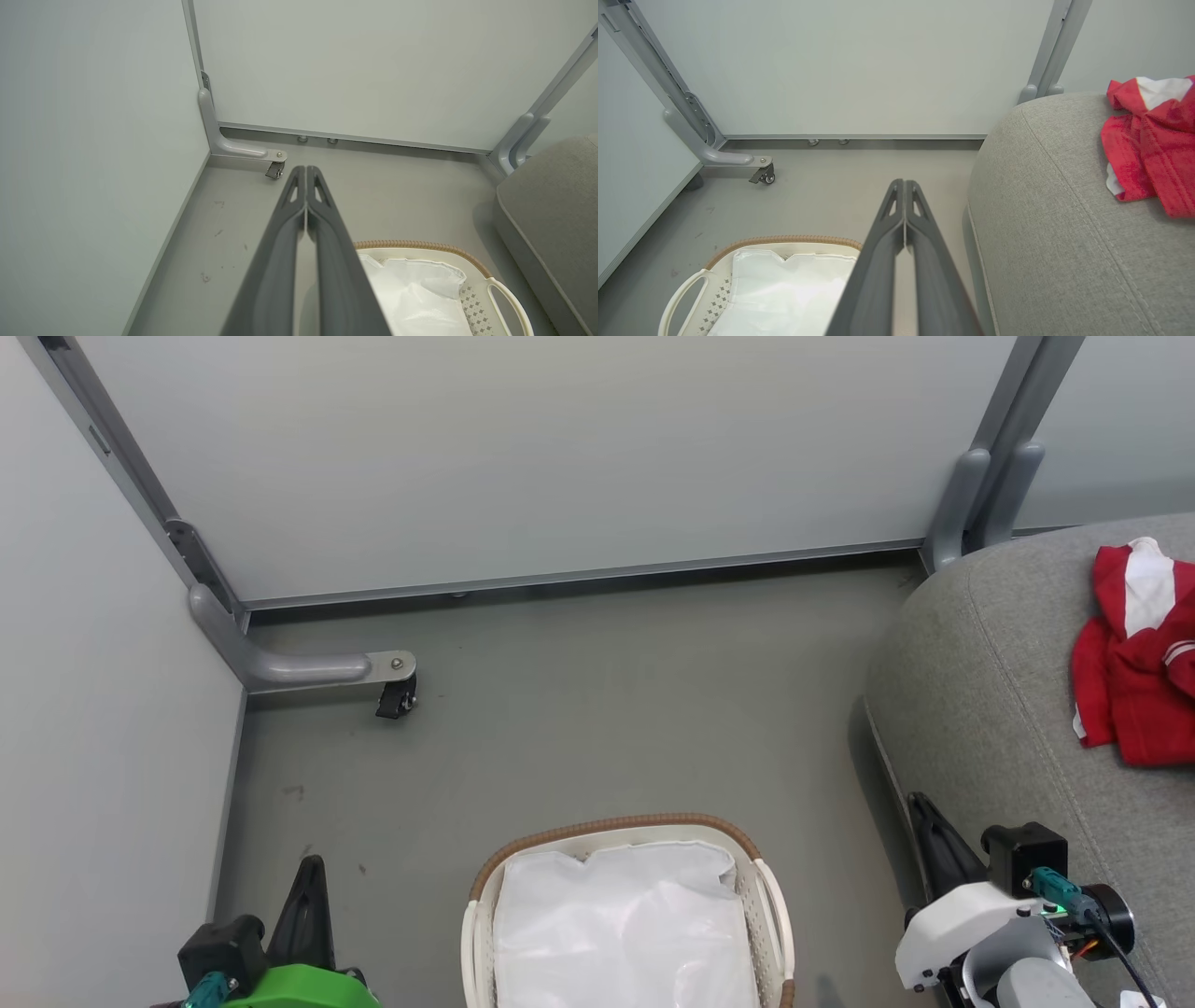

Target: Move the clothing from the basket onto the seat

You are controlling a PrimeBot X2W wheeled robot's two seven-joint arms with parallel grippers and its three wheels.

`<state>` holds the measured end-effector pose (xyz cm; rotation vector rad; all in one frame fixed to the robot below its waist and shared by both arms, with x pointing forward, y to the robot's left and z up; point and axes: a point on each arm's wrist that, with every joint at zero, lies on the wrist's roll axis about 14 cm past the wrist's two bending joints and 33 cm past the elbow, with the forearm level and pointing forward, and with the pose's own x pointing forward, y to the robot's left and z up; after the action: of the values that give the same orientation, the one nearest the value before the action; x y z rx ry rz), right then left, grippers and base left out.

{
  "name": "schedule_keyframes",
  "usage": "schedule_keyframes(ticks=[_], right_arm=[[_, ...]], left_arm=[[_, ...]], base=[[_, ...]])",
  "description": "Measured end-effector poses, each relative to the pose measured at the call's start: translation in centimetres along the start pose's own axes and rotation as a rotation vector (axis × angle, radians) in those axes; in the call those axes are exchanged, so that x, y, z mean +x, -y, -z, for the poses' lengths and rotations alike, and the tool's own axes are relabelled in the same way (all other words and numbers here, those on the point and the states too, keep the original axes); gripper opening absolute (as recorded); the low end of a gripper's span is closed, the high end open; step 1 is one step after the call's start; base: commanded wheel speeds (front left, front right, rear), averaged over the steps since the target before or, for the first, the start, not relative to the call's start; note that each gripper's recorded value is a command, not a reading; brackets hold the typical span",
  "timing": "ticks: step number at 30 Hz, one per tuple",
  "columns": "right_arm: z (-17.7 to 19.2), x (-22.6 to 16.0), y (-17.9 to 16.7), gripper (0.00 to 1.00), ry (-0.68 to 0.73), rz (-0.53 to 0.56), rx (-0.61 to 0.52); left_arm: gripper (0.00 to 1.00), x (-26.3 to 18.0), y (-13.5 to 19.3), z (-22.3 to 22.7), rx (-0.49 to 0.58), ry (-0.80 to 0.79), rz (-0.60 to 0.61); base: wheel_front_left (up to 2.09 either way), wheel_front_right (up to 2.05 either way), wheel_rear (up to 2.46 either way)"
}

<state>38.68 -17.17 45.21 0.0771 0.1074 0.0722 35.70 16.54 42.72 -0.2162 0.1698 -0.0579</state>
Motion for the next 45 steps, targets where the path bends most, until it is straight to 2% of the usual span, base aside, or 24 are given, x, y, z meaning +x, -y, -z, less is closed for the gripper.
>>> schedule_keyframes(ticks=[24, 45], right_arm=[[-0.8, -0.1, 1.6, 0.00, 0.011, 0.092, 0.436], [-1.7, -0.1, 2.2, 0.00, 0.035, 0.109, 0.741]], left_arm=[[0.00, 0.1, -1.6, -0.9, -0.393, 0.005, -0.089], [0.00, 0.7, -2.1, -2.6, -0.671, 0.045, -0.097]], base=[[0.00, 0.00, 0.00], [0.00, 0.00, 0.00]])
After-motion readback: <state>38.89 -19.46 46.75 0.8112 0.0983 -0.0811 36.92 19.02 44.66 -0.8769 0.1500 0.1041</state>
